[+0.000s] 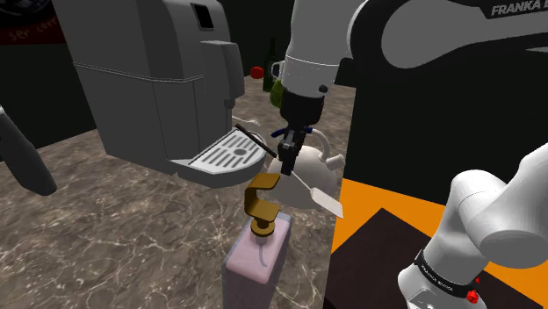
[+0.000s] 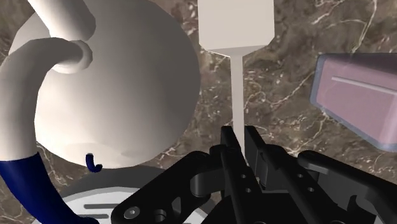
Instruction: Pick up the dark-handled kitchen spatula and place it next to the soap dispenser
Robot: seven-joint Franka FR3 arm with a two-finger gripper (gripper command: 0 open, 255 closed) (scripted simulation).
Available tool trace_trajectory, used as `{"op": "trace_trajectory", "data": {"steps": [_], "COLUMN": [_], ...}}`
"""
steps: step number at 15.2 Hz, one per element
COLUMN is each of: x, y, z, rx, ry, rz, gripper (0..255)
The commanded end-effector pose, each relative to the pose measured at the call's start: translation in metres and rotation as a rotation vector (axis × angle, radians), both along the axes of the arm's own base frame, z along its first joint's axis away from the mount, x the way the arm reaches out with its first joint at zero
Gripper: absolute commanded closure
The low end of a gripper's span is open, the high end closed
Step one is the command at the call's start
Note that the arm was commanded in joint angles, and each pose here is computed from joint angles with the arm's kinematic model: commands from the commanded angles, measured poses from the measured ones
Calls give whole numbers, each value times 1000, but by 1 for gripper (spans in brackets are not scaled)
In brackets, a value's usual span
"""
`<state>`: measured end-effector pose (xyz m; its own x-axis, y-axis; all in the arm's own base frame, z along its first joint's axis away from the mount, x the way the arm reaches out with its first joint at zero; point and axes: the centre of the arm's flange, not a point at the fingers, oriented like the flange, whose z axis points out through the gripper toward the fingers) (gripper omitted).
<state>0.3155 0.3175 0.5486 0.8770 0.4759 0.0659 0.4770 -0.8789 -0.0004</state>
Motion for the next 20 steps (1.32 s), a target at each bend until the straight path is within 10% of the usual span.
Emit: {"op": "trace_trajectory", "data": {"steps": [1, 20], "x": [0, 0], "y": [1, 1], "z": [-11, -108], "rx": [0, 0], "ry": [0, 0], "rz": [0, 0], "gripper": [255, 255]}}
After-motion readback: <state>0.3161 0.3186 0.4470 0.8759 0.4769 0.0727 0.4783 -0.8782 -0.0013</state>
